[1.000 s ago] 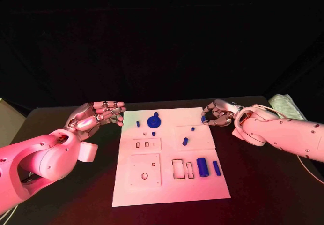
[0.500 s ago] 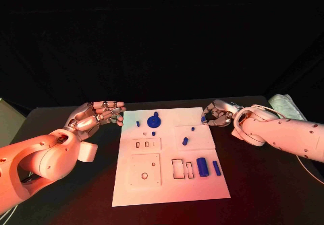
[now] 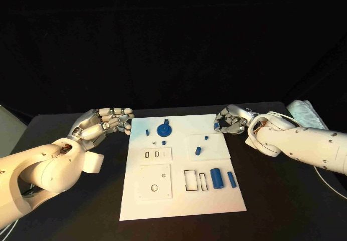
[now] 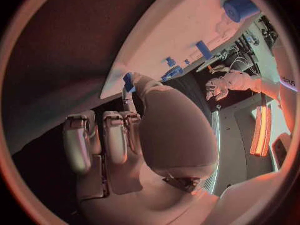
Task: Assemble the parts on the task board
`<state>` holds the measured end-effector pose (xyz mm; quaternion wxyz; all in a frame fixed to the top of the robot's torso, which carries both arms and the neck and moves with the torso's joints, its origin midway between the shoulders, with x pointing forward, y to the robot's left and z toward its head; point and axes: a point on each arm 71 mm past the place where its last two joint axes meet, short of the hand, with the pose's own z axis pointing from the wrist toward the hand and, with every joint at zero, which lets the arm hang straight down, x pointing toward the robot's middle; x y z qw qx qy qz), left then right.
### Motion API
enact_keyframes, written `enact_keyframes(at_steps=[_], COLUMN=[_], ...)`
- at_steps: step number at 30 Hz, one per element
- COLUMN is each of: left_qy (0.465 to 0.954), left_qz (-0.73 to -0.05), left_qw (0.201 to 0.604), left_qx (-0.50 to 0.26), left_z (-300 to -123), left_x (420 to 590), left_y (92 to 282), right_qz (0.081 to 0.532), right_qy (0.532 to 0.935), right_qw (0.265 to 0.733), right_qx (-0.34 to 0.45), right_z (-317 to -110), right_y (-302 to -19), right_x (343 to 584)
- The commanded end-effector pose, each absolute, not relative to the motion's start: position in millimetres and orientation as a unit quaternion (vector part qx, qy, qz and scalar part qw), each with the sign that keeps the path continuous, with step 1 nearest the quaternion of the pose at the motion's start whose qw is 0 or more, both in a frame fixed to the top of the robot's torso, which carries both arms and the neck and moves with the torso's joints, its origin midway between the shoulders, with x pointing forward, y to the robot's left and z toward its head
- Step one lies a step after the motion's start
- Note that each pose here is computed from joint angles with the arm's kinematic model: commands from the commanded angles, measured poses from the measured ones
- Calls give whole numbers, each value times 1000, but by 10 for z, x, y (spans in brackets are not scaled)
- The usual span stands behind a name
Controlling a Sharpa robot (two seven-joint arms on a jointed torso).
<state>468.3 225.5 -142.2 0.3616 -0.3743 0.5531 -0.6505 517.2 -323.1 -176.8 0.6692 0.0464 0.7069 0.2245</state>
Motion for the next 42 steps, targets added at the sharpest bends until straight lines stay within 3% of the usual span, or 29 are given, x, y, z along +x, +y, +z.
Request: enact_keyframes(at_steps=[1,9,15,21,27,42], left_qy=[553,554,559,570,584,618], left_qz=[-657,-654,-648,-638,-624,-591], left_qw=[357,360,365,370,373,382], left_qx=[-368,-369,-367,-363,-361,-350], left_z=[-1412,-1417,-1432,-1453,-1483,-1539], left_x=[4679,4690,4712,4733,4748,4759], left_y=[2242,2264,2261,2236,2210,2177], right_qz=[210,226,259,289,304,296], right_qy=[680,662,662,676,684,709], right_qw=[699,710,698,674,661,640], right_qx=[71,87,83,61,41,20], right_z=[-1705,-1477,-1412,-1499,-1617,-1973], right_y=[-3224,-2969,-2439,-1845,-1436,-1046], right_x=[5153,5075,4975,4823,4675,4465])
